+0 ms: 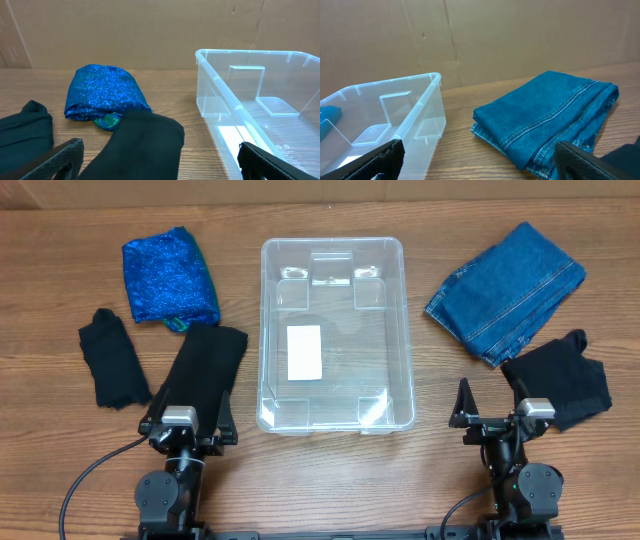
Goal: Pack container
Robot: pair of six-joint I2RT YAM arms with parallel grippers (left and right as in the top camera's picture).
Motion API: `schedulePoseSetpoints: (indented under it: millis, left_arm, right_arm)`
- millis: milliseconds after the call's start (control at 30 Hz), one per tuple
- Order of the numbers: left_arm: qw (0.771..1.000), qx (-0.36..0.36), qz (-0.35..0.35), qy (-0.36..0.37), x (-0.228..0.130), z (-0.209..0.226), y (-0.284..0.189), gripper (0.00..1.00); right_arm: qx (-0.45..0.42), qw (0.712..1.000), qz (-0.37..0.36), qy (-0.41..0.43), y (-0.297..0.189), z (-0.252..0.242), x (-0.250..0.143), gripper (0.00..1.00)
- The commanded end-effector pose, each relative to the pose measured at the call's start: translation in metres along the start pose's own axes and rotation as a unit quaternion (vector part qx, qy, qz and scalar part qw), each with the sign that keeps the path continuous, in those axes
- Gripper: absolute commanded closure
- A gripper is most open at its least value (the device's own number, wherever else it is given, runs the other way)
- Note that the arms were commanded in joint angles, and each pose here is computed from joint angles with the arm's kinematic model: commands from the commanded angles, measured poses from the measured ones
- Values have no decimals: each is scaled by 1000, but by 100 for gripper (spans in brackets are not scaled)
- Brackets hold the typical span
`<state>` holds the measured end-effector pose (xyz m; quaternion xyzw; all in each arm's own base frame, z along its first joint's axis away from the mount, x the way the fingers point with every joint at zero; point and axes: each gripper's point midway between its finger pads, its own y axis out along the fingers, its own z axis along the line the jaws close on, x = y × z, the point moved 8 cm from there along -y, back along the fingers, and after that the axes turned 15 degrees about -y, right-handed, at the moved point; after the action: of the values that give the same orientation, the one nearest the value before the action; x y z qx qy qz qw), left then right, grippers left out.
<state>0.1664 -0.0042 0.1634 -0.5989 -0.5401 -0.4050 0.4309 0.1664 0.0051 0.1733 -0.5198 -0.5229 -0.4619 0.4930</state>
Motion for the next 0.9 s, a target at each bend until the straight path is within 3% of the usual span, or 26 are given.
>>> schedulePoseSetpoints:
  millis: [0, 867]
  left_arm:
    - [1000, 0, -2, 10, -1, 0, 0, 0]
    - [1000, 0, -2, 10, -1, 0, 0, 0]
  right_arm:
    - [4, 1000, -3, 0, 0, 1, -2, 0]
    - [4, 1000, -3, 0, 0, 1, -2, 0]
